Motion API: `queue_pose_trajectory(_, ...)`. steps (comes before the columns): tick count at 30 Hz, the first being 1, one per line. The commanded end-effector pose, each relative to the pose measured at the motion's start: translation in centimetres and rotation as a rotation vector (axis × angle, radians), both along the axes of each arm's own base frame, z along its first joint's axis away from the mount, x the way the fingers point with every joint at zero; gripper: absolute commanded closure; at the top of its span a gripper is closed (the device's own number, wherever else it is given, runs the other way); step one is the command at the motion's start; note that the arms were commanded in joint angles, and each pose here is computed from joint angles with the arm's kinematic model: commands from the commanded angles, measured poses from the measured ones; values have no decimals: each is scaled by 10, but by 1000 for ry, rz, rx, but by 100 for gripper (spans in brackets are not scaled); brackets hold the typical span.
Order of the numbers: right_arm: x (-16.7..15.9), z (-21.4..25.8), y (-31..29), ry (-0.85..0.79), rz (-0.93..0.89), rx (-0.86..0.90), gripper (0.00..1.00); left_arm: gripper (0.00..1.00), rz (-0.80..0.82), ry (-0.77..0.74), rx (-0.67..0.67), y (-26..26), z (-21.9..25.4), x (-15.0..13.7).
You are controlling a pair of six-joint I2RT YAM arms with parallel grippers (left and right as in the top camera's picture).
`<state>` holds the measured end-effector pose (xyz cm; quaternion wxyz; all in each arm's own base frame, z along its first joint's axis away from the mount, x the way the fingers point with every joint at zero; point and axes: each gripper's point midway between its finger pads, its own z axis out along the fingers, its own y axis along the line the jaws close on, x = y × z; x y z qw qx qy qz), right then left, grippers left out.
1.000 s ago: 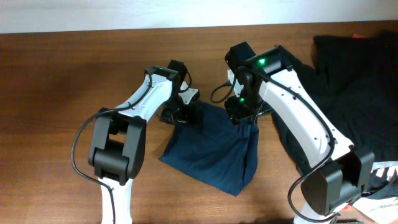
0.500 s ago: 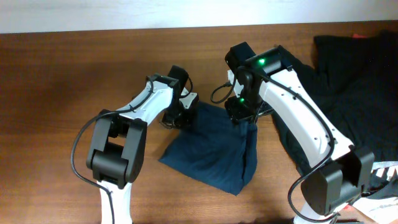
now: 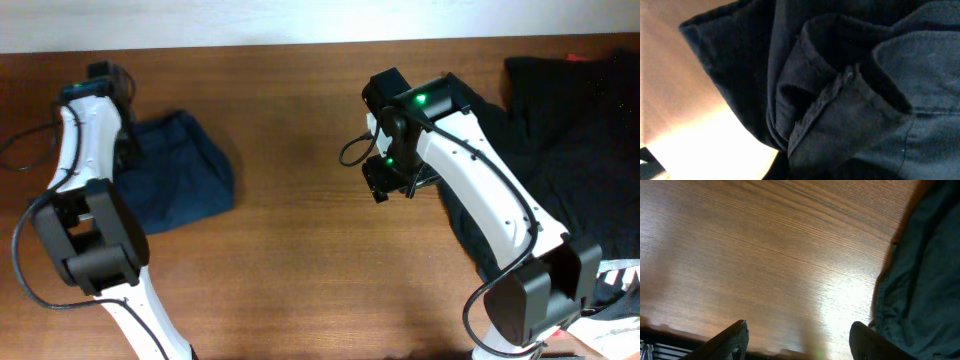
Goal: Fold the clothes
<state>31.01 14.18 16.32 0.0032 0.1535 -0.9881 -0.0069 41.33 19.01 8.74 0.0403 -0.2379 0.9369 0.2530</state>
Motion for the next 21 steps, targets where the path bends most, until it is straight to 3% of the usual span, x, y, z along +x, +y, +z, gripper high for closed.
queue_pose_trajectory(1, 2, 7, -2, -28, -23, -9, 32, 52, 52, -73, 80, 25, 25, 11)
queue_pose_trajectory(2, 2, 7, -2, -27, -23, -9, 32, 1, 51, -97, 70, 24, 31, 16)
queue_pose_trajectory(5, 2, 7, -2, -28, -22, -9, 32, 1, 14, -192, -92, -3, 46, 37)
queue_pose_trajectory(7, 2, 7, -2, -28, -22, -9, 31, 1, -77, -243, -285, -52, 47, 56)
queue_pose_trajectory(8, 2, 7, -2, -28, -22, -9, 31, 1, -138, -264, -451, -96, 44, 65)
queue_pose_trajectory(10, 2, 7, -2, -28, -22, -9, 31, 1, -212, -264, -597, -148, 41, 71)
queue_pose_trajectory(15, 2, 7, -2, -28, -22, -9, 27, 1, -378, -143, -688, -250, 15, 64)
queue_pose_trajectory(17, 2, 7, -2, -28, -22, -9, 27, 1, -405, -41, -708, -279, -18, 54)
queue_pose_trajectory(21, 2, 7, -2, -28, -22, -9, 27, 1, -336, 142, -697, -270, -75, 30)
